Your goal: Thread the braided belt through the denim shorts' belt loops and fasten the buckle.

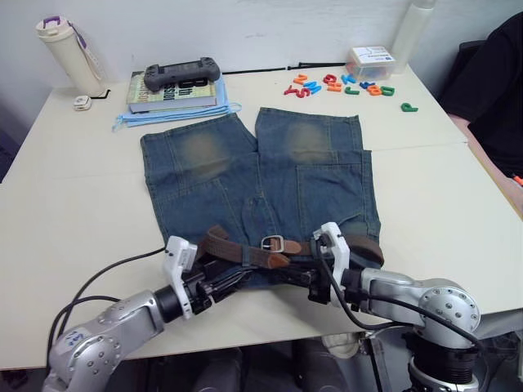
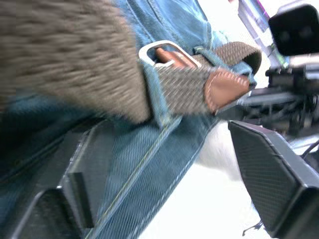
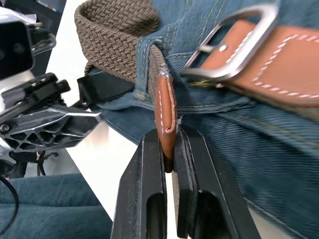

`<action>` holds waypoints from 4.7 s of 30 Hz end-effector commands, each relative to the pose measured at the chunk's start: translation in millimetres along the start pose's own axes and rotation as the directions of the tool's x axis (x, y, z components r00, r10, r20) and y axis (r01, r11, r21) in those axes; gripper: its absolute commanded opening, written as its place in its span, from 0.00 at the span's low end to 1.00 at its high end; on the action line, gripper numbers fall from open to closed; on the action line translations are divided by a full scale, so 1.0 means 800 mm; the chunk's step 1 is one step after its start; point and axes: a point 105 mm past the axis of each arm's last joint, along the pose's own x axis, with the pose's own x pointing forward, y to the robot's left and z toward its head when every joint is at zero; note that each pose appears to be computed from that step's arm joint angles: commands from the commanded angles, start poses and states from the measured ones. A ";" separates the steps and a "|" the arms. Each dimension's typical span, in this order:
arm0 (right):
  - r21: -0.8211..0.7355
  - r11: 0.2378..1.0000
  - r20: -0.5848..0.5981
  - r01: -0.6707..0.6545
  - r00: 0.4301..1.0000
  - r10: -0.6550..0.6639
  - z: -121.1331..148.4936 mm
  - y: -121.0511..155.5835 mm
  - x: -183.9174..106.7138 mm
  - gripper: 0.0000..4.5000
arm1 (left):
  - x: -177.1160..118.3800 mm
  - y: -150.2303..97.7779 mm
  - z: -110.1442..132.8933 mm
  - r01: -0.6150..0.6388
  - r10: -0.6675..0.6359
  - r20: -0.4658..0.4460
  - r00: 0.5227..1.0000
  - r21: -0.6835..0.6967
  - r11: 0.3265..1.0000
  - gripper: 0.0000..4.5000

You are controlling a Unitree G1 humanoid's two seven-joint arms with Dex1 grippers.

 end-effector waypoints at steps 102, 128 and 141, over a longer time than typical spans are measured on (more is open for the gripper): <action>-0.114 0.992 -0.125 0.050 0.990 -0.064 0.119 -0.013 -0.196 0.00 | -0.033 0.037 -0.097 0.352 -0.148 -0.465 0.873 0.390 0.851 0.85; 0.011 0.986 -0.194 -0.163 0.967 0.162 0.094 0.004 -0.135 0.00 | -0.036 -0.014 0.021 0.304 -0.292 -0.113 0.950 0.555 0.774 0.99; -0.010 0.964 -0.119 -0.265 0.958 0.262 0.090 0.035 -0.092 0.00 | 0.039 -0.041 0.086 0.006 -0.206 0.148 0.967 0.799 0.602 0.99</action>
